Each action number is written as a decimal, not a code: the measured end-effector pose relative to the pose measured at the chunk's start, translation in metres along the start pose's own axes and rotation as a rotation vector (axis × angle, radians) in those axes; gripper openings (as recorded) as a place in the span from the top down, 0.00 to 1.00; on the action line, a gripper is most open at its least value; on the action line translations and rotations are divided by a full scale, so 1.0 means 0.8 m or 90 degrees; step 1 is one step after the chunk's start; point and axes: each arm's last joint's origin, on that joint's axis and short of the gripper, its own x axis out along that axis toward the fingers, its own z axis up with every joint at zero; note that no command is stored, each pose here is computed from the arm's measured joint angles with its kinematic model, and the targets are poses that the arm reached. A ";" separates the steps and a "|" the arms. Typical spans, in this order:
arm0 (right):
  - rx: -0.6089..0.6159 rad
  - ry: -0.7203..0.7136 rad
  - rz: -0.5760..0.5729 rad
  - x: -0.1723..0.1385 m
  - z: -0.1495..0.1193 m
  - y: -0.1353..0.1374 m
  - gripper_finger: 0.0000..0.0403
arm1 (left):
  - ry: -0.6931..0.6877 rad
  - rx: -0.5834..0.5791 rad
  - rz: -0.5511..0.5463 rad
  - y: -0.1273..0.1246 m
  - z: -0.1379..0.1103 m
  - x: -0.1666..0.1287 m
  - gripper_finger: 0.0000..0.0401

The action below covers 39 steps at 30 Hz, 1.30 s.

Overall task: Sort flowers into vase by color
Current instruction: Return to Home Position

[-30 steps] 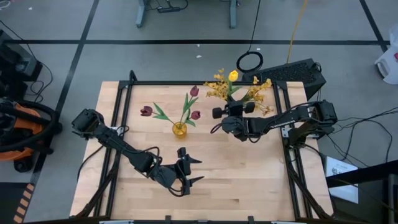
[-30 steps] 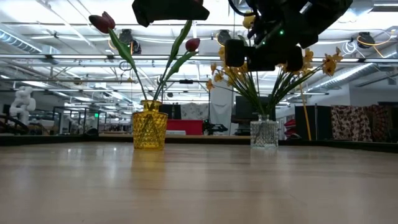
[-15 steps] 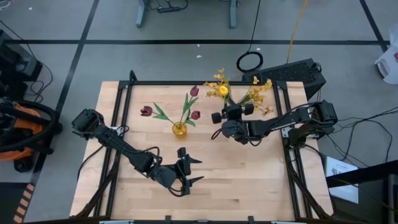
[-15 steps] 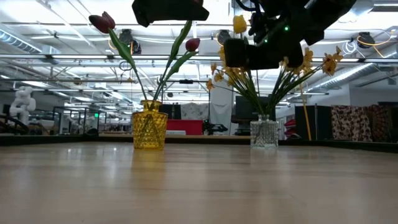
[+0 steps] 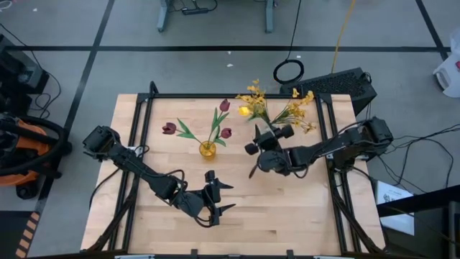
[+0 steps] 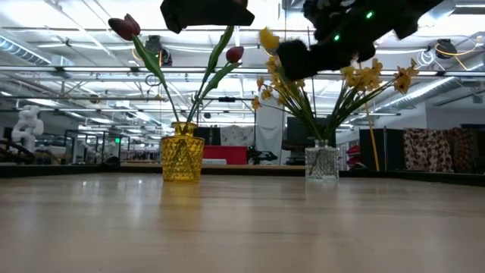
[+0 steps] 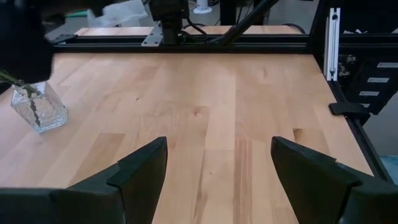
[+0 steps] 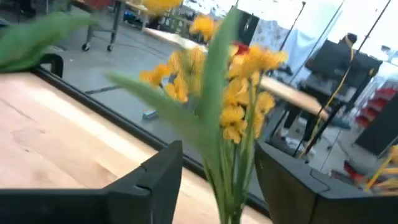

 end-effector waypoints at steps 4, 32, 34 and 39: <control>-0.047 -0.019 -0.028 -0.020 0.002 0.000 0.49 | 0.002 -0.002 0.000 0.000 0.000 0.000 0.27; 0.024 0.107 0.152 -0.084 -0.129 -0.045 0.53 | -0.006 -0.011 -0.001 0.000 0.001 0.000 0.27; 0.024 0.065 0.142 -0.084 -0.127 -0.042 0.55 | -0.007 -0.011 0.002 0.000 0.001 0.000 0.27; -0.028 -0.006 0.115 -0.080 -0.103 -0.025 0.57 | -0.009 -0.011 0.013 0.001 0.002 0.001 0.27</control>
